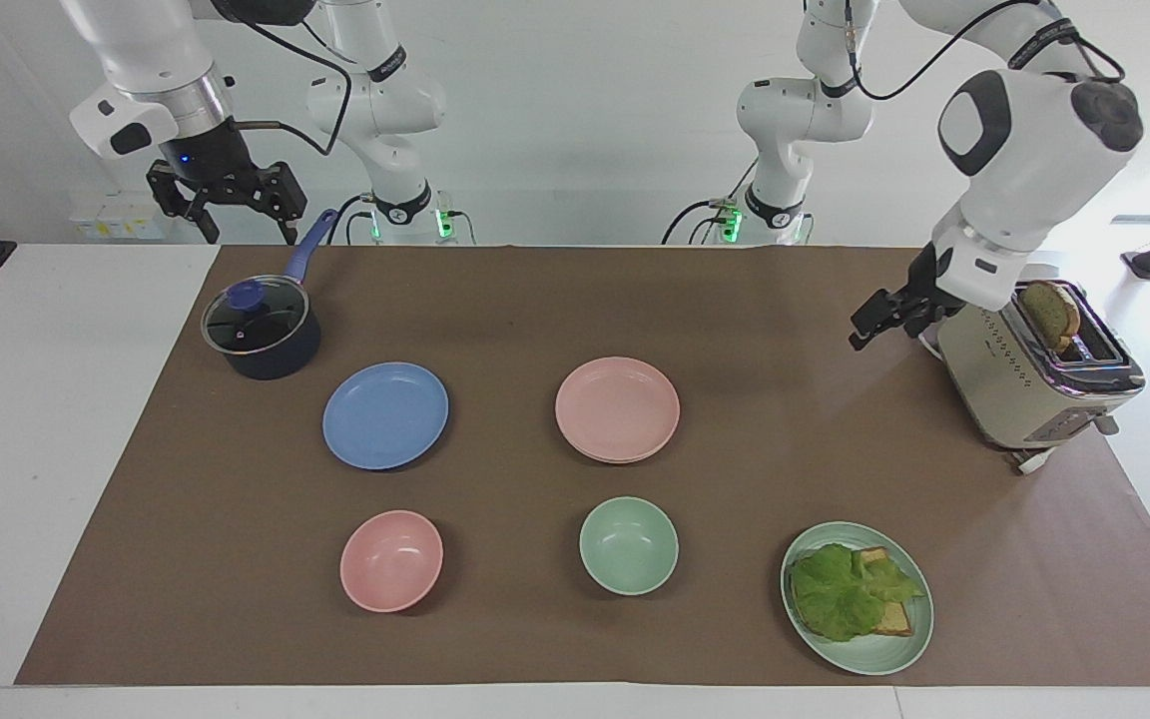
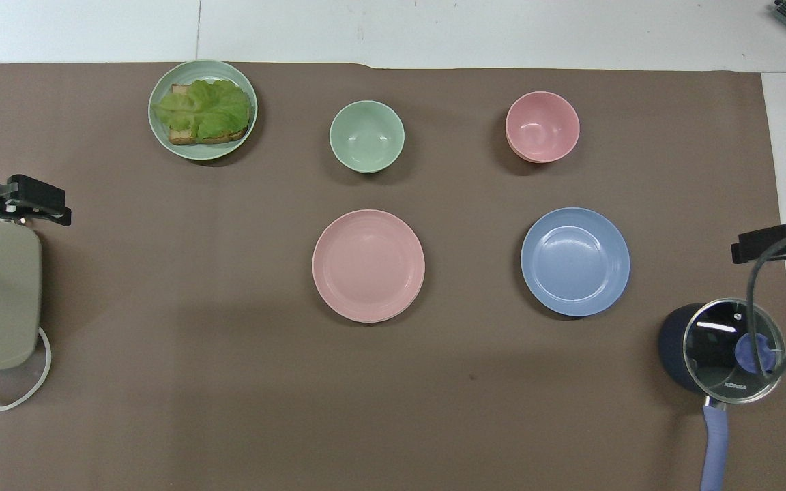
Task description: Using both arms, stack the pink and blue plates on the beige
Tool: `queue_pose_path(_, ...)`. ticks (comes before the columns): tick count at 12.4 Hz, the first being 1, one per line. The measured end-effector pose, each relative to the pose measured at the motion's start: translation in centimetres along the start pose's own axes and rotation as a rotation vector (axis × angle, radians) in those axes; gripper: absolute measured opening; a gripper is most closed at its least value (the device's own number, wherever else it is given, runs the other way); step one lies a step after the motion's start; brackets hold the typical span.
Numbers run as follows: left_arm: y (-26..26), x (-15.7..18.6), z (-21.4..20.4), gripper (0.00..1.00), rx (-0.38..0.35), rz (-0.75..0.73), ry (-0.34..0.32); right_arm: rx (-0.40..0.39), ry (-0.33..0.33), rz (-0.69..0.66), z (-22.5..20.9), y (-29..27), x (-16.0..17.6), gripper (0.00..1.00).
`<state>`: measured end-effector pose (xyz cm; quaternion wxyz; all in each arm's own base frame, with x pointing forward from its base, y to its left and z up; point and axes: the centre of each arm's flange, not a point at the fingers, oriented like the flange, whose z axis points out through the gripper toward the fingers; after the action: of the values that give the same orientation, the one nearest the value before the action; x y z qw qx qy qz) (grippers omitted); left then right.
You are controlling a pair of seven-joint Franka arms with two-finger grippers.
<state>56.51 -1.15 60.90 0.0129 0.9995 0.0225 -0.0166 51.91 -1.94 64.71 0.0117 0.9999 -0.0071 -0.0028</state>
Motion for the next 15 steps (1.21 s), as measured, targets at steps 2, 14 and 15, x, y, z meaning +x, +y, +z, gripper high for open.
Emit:
queue_pose_path(2,0.3,-1.0,-1.9,1.00,-0.002,0.010,0.030,0.000,0.000,0.000,0.0,0.0,0.0,1.00)
queue_pose_path(14,0.1,-1.5,-2.2,1.00,-0.002,0.008,0.019,-0.001,0.028,-0.064,2.9,0.7,0.9,1.00)
queue_pose_path(15,0.1,-1.5,-2.2,1.00,-0.002,0.008,0.019,-0.001,0.033,-0.071,4.2,0.5,1.2,1.00)
